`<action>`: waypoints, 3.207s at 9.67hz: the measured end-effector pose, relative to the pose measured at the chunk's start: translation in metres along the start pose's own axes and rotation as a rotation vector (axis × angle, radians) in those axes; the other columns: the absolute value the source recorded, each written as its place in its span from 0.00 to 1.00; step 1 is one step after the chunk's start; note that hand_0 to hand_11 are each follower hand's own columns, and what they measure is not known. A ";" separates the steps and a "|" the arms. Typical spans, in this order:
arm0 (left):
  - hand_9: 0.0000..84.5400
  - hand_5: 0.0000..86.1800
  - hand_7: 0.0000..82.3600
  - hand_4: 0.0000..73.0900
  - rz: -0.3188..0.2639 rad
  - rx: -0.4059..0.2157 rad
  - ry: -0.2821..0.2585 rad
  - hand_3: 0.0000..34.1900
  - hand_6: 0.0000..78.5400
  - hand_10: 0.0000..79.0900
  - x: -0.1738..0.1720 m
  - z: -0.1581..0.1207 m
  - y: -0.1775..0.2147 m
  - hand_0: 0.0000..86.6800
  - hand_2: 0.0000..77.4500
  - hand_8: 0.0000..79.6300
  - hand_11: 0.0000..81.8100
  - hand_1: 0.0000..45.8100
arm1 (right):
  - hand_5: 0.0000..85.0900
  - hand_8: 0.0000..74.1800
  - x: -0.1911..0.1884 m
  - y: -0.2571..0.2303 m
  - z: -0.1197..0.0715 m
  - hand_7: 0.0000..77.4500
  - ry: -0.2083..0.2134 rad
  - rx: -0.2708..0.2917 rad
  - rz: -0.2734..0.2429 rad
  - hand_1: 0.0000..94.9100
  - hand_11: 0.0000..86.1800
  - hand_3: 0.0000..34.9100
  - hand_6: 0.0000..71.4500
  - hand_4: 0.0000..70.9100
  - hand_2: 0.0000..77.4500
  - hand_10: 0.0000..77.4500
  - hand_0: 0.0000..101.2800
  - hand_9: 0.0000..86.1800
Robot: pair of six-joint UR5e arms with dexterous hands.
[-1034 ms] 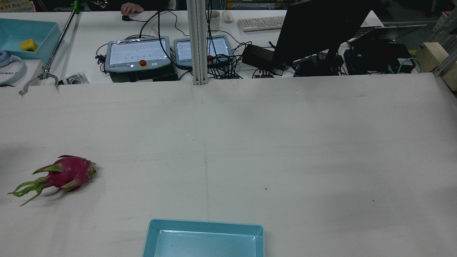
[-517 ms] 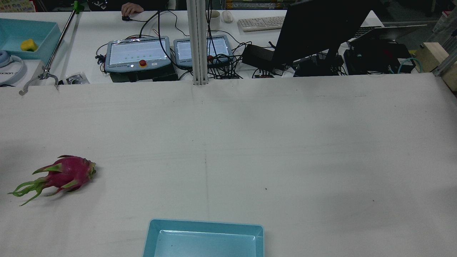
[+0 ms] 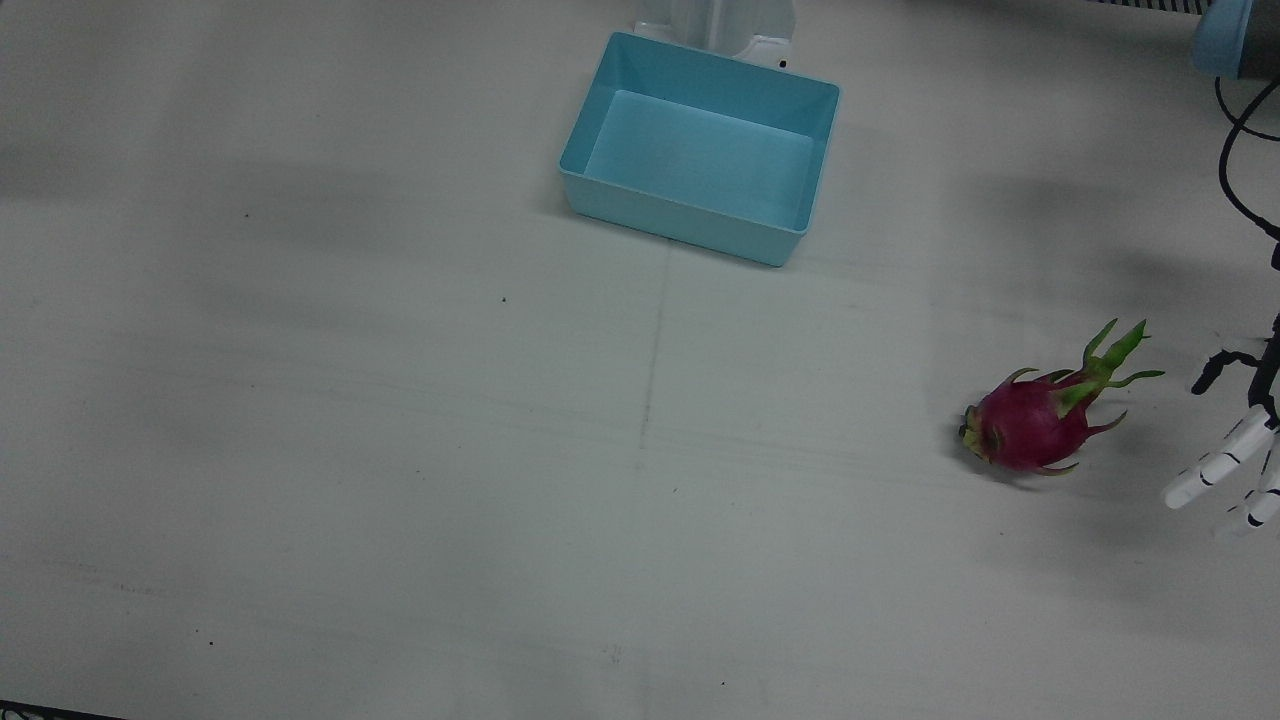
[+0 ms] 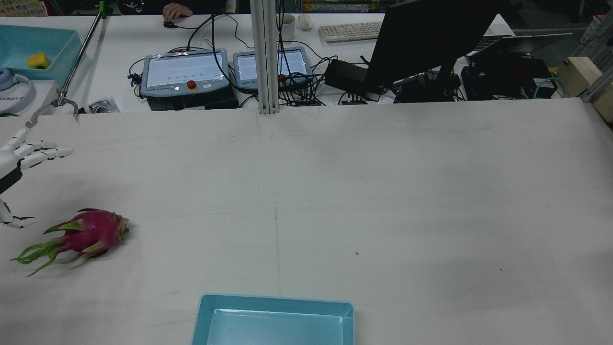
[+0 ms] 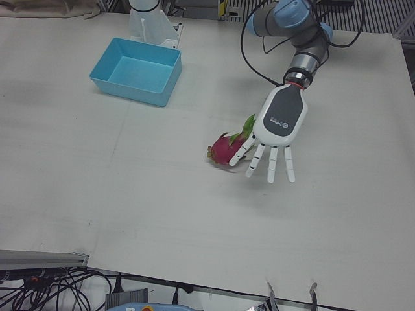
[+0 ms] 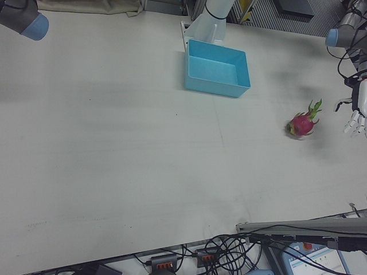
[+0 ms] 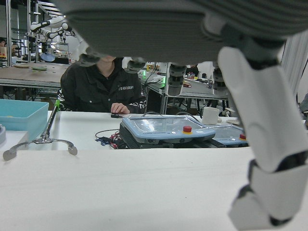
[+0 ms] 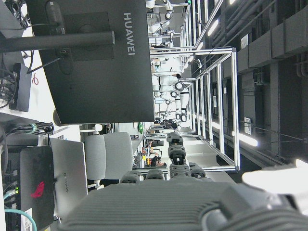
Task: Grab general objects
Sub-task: 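Move the left hand down over the pink dragon fruit, then close the left hand fingers around the dragon fruit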
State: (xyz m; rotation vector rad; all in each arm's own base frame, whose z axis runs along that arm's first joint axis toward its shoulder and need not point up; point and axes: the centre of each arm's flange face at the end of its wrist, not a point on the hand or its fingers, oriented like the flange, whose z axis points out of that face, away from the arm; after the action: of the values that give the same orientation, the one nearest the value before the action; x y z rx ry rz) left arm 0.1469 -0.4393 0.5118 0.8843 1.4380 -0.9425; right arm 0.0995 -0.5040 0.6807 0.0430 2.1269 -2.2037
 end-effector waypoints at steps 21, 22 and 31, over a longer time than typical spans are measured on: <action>0.01 0.03 0.03 0.01 0.194 -0.020 -0.304 0.88 0.01 0.01 0.002 0.017 0.057 0.62 0.04 0.01 0.01 0.00 | 0.00 0.00 0.000 0.000 0.000 0.00 0.000 -0.001 0.000 0.05 0.01 0.00 0.00 0.00 0.02 0.00 0.00 0.02; 0.01 0.03 0.03 0.01 0.197 -0.011 -0.304 0.88 0.01 0.01 0.001 0.016 0.057 0.65 0.23 0.01 0.01 0.00 | 0.00 0.00 0.000 0.000 0.000 0.00 0.000 -0.001 0.000 0.05 0.01 0.00 0.00 0.00 0.02 0.00 0.00 0.02; 0.01 0.03 0.10 0.01 0.269 -0.028 -0.337 0.88 0.01 0.01 -0.016 0.006 0.125 0.68 0.37 0.01 0.01 0.00 | 0.00 0.00 0.000 0.000 0.000 0.00 0.000 -0.001 0.000 0.05 0.01 0.00 0.00 0.00 0.02 0.00 0.00 0.02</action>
State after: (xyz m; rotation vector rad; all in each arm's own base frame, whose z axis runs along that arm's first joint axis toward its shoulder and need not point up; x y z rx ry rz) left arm 0.2646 -0.3956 0.5193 0.8292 1.0142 -0.8204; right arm 0.0995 -0.5040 0.6807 0.0432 2.1278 -2.2028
